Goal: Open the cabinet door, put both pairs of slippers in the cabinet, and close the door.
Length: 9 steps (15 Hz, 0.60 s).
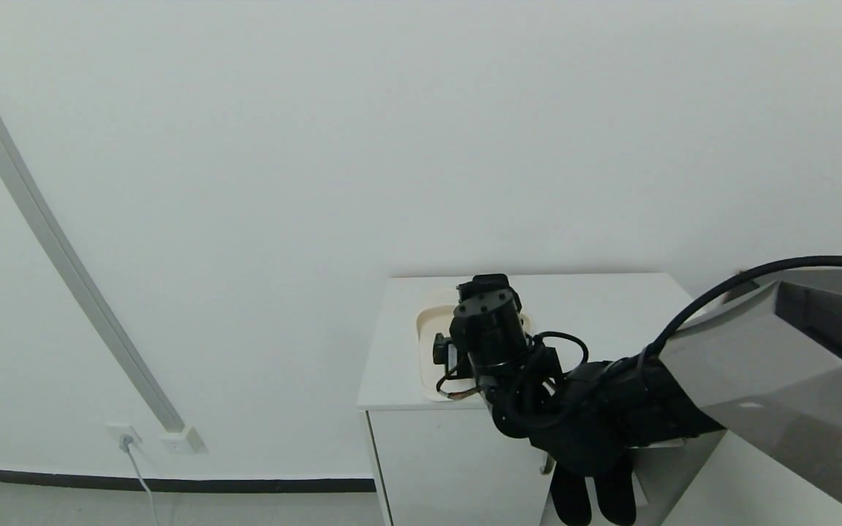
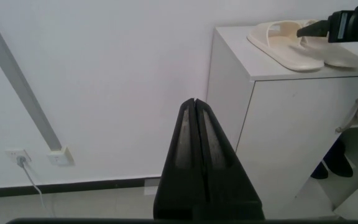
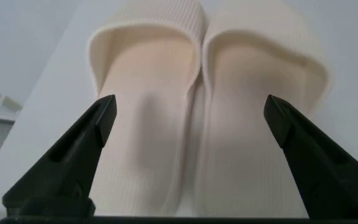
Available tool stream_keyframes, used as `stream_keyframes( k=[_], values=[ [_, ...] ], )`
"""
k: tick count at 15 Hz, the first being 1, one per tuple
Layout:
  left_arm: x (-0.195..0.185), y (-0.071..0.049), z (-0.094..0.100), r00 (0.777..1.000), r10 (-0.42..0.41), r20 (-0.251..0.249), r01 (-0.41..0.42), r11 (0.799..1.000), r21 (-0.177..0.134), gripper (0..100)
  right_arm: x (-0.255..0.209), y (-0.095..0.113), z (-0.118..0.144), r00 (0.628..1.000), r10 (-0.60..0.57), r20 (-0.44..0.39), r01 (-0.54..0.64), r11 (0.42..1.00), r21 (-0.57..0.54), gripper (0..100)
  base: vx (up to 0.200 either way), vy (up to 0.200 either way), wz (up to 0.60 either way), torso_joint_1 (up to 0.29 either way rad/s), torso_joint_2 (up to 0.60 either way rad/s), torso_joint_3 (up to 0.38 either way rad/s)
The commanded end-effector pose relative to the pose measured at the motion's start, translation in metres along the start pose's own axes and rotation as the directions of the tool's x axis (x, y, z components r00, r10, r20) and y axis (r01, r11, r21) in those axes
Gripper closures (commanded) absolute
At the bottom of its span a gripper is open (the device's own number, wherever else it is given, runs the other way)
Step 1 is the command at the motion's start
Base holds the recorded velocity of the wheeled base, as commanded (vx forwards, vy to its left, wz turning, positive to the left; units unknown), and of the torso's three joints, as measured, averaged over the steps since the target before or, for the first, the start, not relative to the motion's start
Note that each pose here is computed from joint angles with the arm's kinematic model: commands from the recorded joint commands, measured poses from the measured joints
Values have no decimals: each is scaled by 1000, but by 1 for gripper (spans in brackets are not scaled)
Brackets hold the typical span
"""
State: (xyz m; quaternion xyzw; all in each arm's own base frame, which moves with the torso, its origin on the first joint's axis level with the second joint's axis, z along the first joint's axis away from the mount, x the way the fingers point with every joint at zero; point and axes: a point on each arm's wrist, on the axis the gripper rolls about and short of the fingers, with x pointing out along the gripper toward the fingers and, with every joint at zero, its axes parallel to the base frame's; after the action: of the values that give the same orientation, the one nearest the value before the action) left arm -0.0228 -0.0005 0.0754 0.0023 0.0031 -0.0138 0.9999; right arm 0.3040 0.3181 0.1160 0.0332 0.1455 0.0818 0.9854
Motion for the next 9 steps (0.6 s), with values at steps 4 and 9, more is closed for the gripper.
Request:
stream_keyframes(
  k=[4, 9],
  values=[
    [0, 0, 0, 1000, 2, 0, -2, 1000, 0, 100, 49, -1, -8, 999, -40, 31, 40, 999, 2, 0, 0, 0, 0, 0, 0, 0],
    [0, 0, 0, 1000, 3, 0, -3, 1000, -2, 100, 78, -8, -1, 996, -77, 50, 76, 997, 27, 0, 0, 0, 0, 0, 0, 0]
  ],
)
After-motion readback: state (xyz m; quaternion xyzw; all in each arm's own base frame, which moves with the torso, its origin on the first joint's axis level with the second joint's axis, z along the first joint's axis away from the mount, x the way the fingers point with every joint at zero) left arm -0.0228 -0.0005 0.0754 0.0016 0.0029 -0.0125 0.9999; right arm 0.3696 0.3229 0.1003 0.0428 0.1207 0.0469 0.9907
